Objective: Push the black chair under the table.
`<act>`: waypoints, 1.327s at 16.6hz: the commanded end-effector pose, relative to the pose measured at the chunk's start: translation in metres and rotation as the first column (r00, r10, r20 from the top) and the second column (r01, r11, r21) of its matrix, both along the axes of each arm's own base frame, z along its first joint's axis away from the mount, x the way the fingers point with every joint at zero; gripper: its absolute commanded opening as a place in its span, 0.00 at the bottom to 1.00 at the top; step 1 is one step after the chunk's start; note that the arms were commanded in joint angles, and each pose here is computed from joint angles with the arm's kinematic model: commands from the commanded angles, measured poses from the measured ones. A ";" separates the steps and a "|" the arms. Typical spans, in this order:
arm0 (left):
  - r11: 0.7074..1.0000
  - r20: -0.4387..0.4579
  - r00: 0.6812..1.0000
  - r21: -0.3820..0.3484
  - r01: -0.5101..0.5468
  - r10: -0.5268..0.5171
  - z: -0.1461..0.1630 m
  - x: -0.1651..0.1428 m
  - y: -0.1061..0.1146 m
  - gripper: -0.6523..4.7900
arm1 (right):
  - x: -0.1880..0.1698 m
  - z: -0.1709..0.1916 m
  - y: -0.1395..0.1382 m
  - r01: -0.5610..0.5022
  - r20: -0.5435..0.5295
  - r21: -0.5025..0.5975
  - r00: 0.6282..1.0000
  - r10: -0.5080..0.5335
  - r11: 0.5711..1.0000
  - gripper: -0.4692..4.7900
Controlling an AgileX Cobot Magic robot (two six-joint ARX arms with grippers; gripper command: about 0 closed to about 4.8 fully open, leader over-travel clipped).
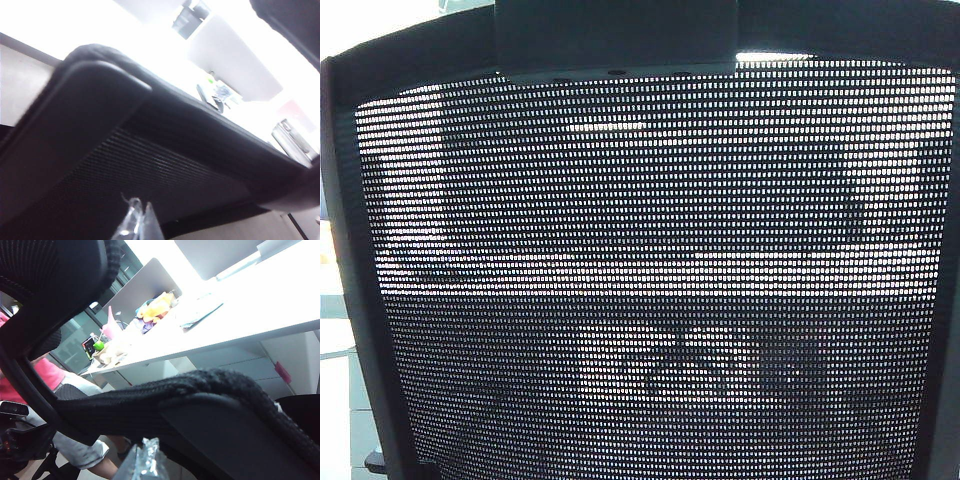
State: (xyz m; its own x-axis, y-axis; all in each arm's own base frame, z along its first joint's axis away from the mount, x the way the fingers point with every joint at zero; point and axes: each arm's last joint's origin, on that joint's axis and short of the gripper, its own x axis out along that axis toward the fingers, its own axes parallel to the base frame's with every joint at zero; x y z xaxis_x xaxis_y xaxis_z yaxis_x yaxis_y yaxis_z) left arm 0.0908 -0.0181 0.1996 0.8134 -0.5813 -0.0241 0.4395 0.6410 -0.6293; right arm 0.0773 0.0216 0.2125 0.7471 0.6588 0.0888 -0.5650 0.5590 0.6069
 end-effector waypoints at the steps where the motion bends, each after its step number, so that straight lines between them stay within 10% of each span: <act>1: 1.000 0.013 1.000 -0.002 0.010 -0.009 0.003 0.008 -0.001 0.11 | 0.000 -0.003 0.000 0.001 -0.041 0.000 0.999 -0.001 1.000 0.08; 22: 0.990 0.052 0.989 0.027 -0.136 0.135 0.007 0.018 -0.029 0.11 | 0.004 -0.008 0.001 0.053 -0.132 0.017 0.990 -0.051 0.998 0.08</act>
State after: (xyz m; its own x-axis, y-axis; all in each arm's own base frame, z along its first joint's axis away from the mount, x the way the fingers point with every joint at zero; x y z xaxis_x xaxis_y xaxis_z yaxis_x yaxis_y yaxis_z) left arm 0.1086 -0.0471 0.2031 0.8825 -0.4701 -0.0157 0.3693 0.7133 -0.5957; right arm 0.0813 0.0217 0.2016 0.7953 0.6061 -0.0113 -0.4369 0.5860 0.6824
